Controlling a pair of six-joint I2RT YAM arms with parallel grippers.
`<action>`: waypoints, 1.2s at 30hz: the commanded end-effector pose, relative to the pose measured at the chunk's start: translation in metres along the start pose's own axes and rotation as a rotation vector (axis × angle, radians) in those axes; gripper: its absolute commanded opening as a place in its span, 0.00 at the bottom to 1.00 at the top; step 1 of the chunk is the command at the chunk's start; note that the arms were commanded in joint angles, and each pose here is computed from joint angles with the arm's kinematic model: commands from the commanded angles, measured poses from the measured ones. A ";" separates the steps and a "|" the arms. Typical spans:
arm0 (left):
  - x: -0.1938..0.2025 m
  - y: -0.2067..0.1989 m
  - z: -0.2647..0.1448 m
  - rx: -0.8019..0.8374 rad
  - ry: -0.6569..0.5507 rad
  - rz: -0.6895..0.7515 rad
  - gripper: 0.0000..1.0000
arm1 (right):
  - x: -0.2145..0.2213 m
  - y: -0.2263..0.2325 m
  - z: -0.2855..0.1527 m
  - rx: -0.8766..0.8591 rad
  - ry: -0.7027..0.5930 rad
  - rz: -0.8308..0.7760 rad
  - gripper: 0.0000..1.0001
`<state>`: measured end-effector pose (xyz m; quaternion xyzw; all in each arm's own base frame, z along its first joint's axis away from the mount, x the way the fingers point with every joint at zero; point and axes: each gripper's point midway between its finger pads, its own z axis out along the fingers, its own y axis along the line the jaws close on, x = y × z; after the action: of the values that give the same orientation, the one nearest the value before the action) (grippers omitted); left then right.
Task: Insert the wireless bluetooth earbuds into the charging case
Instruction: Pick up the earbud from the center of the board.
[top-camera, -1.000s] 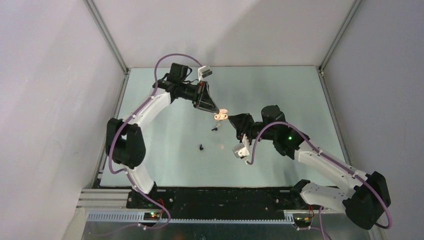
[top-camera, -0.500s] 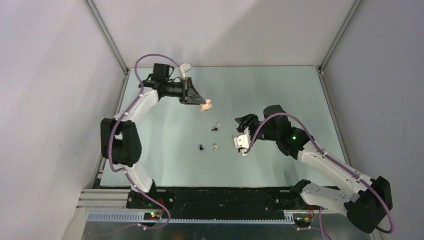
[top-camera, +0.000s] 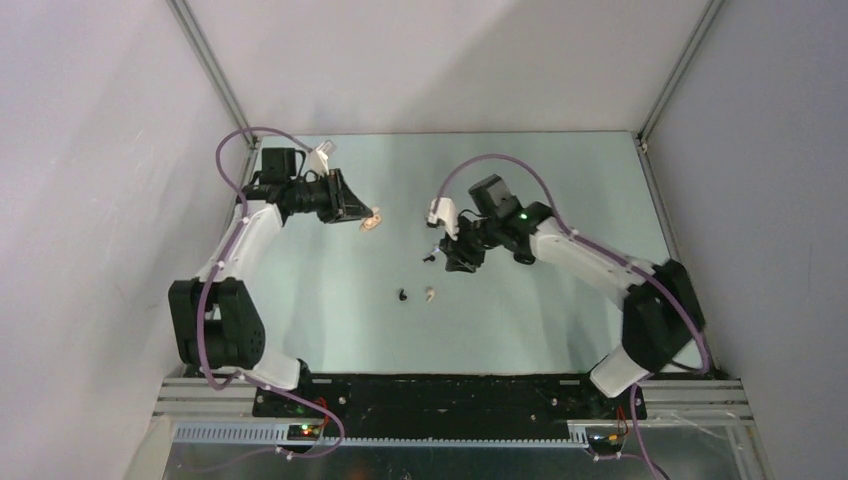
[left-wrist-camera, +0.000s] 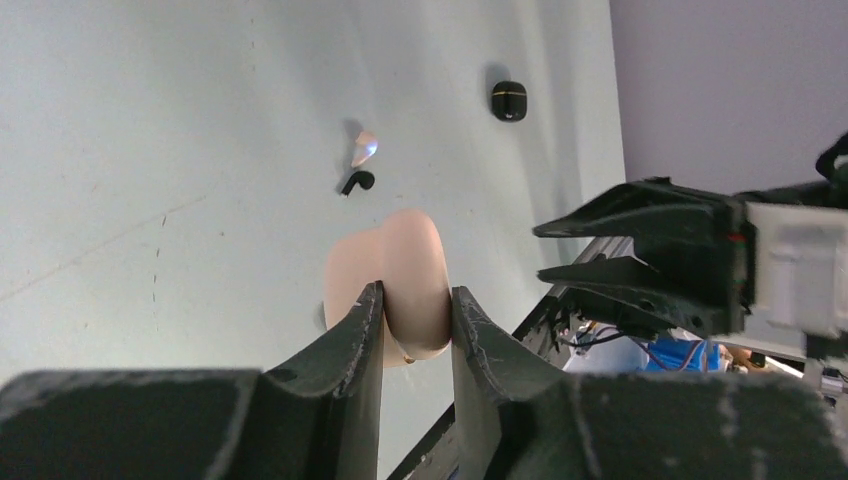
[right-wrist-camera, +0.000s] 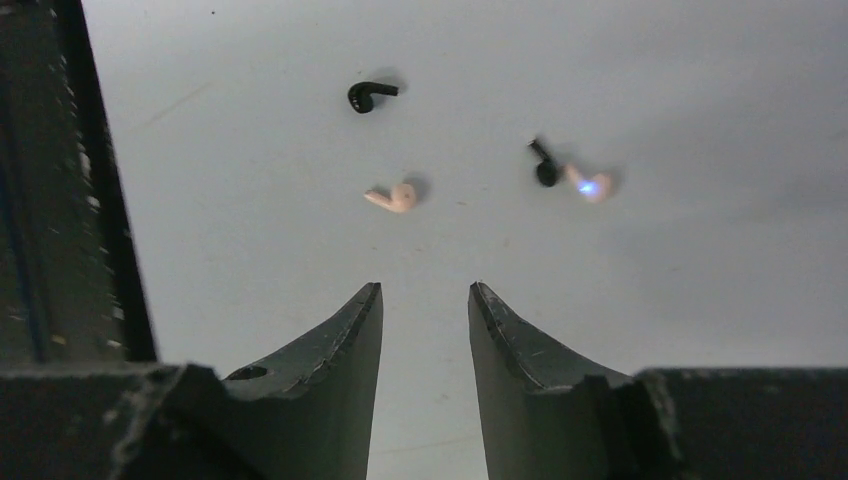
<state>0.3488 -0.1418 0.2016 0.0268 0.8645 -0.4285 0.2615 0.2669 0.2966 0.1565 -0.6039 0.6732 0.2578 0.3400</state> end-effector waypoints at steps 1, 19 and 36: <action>0.004 -0.007 -0.013 -0.027 -0.040 0.066 0.00 | 0.006 0.018 0.026 -0.078 0.134 0.359 0.41; 0.007 0.015 -0.029 -0.126 -0.097 0.034 0.00 | 0.049 0.017 0.102 -0.016 0.356 0.495 0.39; 0.006 0.021 -0.029 -0.134 -0.099 0.024 0.00 | 0.057 0.018 0.120 -0.025 0.411 0.480 0.40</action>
<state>0.3334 -0.1118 0.1856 -0.0180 0.8845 -0.3727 0.2802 0.2622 0.3435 0.0289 -0.4666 0.8518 0.2099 0.1128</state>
